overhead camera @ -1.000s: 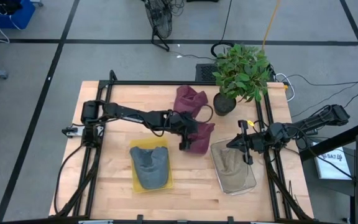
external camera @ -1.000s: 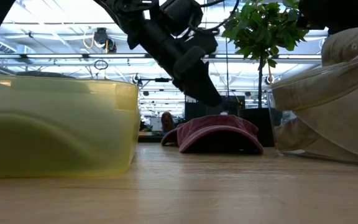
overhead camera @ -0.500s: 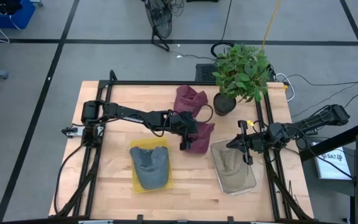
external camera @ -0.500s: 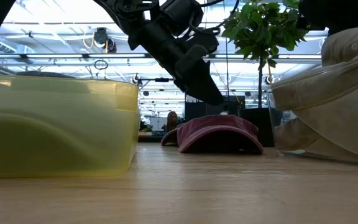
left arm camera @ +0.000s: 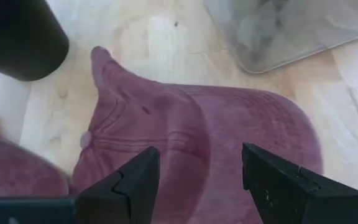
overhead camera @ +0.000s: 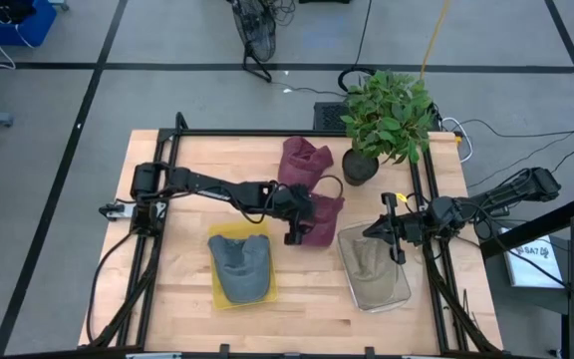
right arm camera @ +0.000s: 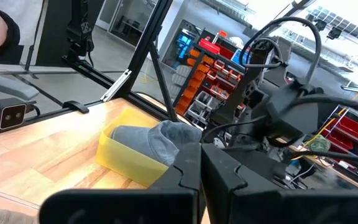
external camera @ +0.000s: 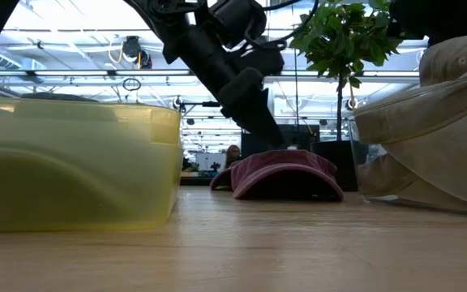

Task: Pick & Place hat
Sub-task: Put the bottom red cap into the yellow bin

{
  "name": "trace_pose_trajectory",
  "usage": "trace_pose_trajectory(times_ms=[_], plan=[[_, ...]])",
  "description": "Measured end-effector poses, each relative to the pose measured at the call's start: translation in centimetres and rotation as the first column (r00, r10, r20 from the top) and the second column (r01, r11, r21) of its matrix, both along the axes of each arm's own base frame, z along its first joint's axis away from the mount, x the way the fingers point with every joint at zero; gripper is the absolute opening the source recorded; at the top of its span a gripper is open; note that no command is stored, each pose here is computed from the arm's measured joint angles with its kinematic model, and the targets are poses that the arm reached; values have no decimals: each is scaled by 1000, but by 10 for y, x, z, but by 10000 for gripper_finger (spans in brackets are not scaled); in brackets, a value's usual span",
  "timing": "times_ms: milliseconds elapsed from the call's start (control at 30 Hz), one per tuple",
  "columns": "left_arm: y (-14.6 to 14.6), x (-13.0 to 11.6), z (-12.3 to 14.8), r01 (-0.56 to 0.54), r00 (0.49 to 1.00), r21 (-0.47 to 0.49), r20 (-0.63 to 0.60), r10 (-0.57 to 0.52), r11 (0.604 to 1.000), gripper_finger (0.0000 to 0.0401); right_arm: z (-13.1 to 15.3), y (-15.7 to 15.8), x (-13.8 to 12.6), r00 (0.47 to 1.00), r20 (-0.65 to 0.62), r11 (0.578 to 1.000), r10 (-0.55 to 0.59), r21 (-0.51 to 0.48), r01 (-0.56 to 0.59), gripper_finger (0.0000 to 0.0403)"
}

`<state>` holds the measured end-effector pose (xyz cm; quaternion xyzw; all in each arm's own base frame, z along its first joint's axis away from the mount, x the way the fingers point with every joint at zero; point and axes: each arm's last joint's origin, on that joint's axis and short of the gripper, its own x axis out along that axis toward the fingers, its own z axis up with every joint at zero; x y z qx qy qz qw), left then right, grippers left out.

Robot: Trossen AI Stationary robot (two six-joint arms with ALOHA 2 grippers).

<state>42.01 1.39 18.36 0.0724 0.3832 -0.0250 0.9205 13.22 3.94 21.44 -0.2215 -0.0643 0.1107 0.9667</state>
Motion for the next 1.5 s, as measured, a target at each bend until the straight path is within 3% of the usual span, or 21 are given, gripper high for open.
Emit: trace_pose_trajectory(times_ms=[233,467,733,833,1033,1233,1500], plan=[[8,1,-4,-16,1000,0,-4,16,1000,225,0,0,0,1000,0,1000,0,-1,0,0],[17,8,-29,-47,998,4,-35,47,999,225,0,0,0,1000,4,1000,-1,-15,1,0],[19,9,-26,-56,998,-6,-8,56,998,218,0,0,0,1000,1,1000,-1,-4,1,0],[20,8,-27,-50,999,1,-21,50,999,178,0,0,0,1000,0,1000,0,-3,0,0],[21,8,-27,-48,998,9,-30,48,999,21,0,0,0,1000,0,1000,0,-2,0,0],[15,12,-13,-31,995,55,-98,36,998,8,0,0,0,1000,3,1000,0,0,0,0],[-16,5,25,-28,971,277,-221,92,961,6,0,0,0,1000,1,1000,0,0,0,0]])
